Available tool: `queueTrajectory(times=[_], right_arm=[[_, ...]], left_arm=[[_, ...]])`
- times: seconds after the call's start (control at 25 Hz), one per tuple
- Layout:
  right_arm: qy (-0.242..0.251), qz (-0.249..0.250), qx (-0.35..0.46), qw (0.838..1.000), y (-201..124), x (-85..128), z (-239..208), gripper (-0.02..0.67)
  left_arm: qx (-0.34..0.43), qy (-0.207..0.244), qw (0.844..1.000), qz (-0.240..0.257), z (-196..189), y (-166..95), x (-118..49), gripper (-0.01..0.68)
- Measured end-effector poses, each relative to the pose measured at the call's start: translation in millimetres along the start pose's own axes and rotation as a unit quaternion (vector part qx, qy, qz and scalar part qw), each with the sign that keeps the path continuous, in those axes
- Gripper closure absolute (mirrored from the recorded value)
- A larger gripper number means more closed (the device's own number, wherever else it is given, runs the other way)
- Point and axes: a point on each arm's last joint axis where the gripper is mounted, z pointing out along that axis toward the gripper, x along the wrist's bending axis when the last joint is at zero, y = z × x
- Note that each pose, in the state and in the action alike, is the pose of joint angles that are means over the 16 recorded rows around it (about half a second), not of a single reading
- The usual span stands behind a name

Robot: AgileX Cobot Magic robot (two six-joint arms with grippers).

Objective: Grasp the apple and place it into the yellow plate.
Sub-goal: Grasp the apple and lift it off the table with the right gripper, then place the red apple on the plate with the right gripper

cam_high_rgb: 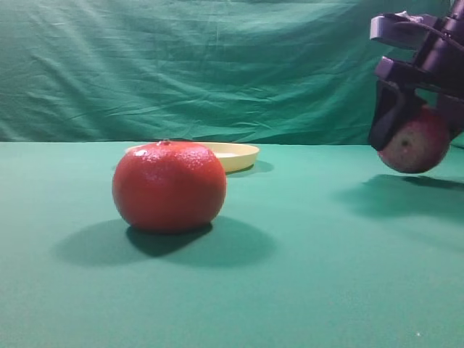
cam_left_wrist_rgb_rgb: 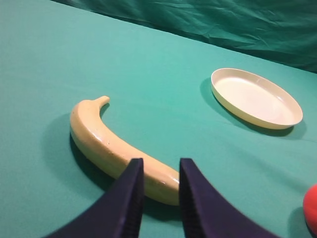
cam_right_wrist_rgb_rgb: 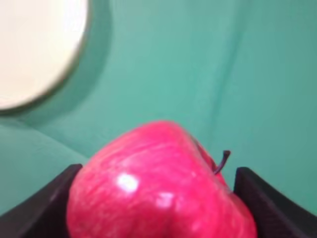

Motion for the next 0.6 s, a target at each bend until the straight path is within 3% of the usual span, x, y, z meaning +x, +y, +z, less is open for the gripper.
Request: queueTrajectory(times=[0.36,0.6], right_arm=[[0.009,-0.118,-0.128,0.985,45.8,89.1,26.8,0.107],[-0.005,-0.149,-0.168,0.974,45.8,117.2,56.9,0.098]], left_arm=[[0.000,0.000,1.000,0.000,0.0,0.0,0.0,0.516],[0.000,0.000,1.000,0.000,0.0,0.0,0.0,0.516]])
